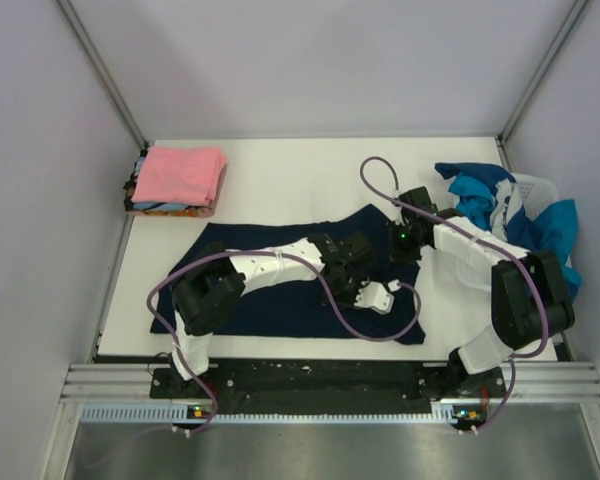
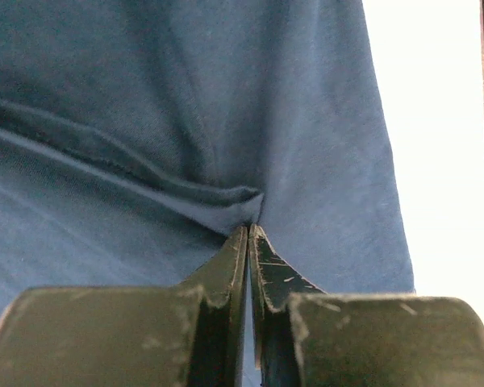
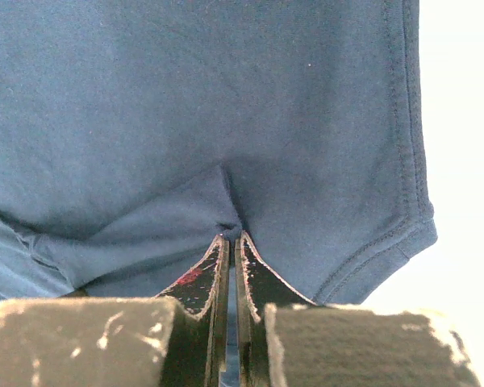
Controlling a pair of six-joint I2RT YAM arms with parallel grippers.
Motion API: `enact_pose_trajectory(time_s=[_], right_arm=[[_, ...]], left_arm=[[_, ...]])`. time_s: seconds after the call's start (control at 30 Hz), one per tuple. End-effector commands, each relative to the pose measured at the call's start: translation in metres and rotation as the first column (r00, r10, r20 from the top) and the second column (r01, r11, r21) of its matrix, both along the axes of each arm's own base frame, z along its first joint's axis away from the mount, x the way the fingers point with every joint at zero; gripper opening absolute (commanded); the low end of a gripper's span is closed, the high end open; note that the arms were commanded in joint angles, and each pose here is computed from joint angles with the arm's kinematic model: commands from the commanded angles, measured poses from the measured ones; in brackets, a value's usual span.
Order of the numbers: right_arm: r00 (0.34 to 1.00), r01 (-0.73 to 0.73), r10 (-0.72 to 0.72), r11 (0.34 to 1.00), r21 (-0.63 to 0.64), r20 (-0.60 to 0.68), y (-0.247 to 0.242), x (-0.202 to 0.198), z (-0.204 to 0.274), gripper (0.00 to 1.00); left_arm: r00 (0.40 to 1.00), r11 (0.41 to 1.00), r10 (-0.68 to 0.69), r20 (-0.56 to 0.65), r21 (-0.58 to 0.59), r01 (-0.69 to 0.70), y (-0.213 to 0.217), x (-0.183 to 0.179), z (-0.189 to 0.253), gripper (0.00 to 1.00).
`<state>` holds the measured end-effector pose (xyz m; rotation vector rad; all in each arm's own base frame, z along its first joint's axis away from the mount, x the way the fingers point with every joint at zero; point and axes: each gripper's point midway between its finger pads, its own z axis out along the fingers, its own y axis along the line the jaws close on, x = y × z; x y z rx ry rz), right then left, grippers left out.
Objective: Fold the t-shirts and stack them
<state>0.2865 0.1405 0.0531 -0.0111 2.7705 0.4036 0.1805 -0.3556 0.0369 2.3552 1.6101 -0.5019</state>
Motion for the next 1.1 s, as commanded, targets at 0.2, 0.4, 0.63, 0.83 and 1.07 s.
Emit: enact_pose_trajectory(time_s=[0.2, 0.4, 0.63, 0.83, 1.07], right_arm=[[0.997, -0.015, 0.014, 1.000, 0.007, 0.081, 0.001, 0.013, 0.020, 0.00], [0.997, -0.019, 0.019, 1.000, 0.003, 0.076, -0.001, 0.010, 0.017, 0.00], [0.996, -0.023, 0.023, 1.000, -0.005, 0.081, -0.002, 0.010, 0.018, 0.00], [0.997, -0.023, 0.024, 1.000, -0.011, 0.078, -0.003, 0.009, 0.016, 0.00], [0.995, -0.022, 0.025, 0.999, -0.022, 0.099, -0.006, 0.009, 0.022, 0.00]], left_arm=[[0.998, 0.996, 0.048, -0.029, -0.072, -0.050, -0.020, 0.009, 0.016, 0.32], [0.999, 0.997, 0.052, 0.012, -0.062, -0.052, -0.024, 0.018, 0.009, 0.34], [1.000, 1.000, -0.018, -0.015, -0.016, 0.017, -0.014, 0.006, -0.001, 0.40], [1.000, 1.000, -0.006, -0.029, -0.001, 0.006, -0.018, 0.008, -0.008, 0.08], [1.000, 0.999, 0.005, 0.004, -0.053, -0.005, -0.016, 0.011, 0.020, 0.00]])
